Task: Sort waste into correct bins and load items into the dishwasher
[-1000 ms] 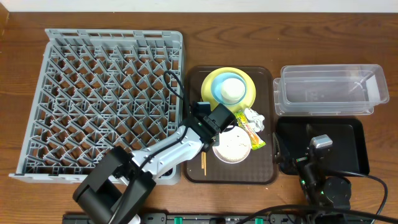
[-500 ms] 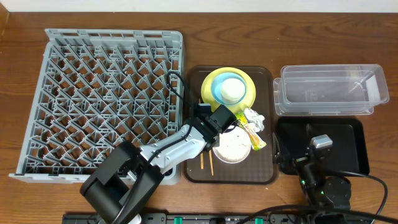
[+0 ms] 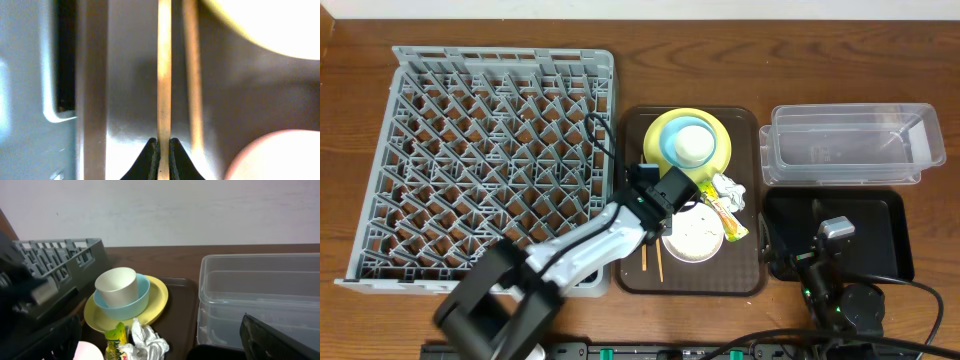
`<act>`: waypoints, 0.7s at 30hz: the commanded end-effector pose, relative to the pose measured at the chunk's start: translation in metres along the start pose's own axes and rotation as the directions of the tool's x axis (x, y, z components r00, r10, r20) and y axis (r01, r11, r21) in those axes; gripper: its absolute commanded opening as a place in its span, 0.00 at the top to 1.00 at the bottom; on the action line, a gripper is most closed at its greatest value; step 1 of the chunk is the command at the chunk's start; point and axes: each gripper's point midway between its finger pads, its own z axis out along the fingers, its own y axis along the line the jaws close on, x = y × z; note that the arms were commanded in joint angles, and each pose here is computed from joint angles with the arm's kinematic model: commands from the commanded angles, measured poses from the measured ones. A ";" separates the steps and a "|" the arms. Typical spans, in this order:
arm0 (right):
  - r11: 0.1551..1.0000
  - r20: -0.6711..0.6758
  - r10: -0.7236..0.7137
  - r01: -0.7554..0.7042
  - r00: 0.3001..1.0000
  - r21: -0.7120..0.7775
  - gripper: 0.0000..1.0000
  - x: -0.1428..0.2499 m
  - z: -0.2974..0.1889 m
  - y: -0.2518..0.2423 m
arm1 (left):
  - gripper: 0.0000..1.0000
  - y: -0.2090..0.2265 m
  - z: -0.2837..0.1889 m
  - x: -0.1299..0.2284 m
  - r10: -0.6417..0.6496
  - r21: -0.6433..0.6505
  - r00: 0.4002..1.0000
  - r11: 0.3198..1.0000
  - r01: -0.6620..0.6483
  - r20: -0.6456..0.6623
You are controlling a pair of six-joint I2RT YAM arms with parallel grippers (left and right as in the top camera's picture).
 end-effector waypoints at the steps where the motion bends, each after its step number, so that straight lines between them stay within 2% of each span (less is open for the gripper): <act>1: 1.000 0.002 -0.006 0.006 1.000 0.011 0.01 0.000 0.000 -0.003 | 0.92 -0.005 -0.037 -0.017 0.036 0.075 0.996 0.996 -0.042 0.083; 4: 1.000 0.002 -0.006 0.006 1.000 0.011 0.01 0.000 0.000 -0.003 | 0.92 -0.003 -0.064 -0.033 0.069 0.098 0.983 0.991 -0.086 0.173; 6: 1.000 0.002 -0.006 0.006 1.000 0.011 0.01 0.000 0.000 -0.003 | 0.92 0.009 -0.082 -0.045 0.088 0.061 0.965 0.993 -0.106 0.247; 12: 1.000 0.002 -0.006 0.006 1.000 0.011 0.01 0.000 0.000 -0.003 | 0.92 0.073 -0.129 -0.071 0.118 -0.205 0.896 0.978 -0.030 0.428; 15: 1.000 0.002 -0.006 0.006 1.000 0.011 0.01 0.000 0.000 -0.003 | 0.93 0.091 -0.136 -0.075 0.146 -0.300 0.879 0.954 -0.004 0.453; 21: 1.000 0.002 -0.006 0.006 1.000 0.011 0.01 0.000 0.000 -0.003 | 0.93 0.092 -0.122 -0.071 0.173 -0.335 0.896 0.942 -0.029 0.410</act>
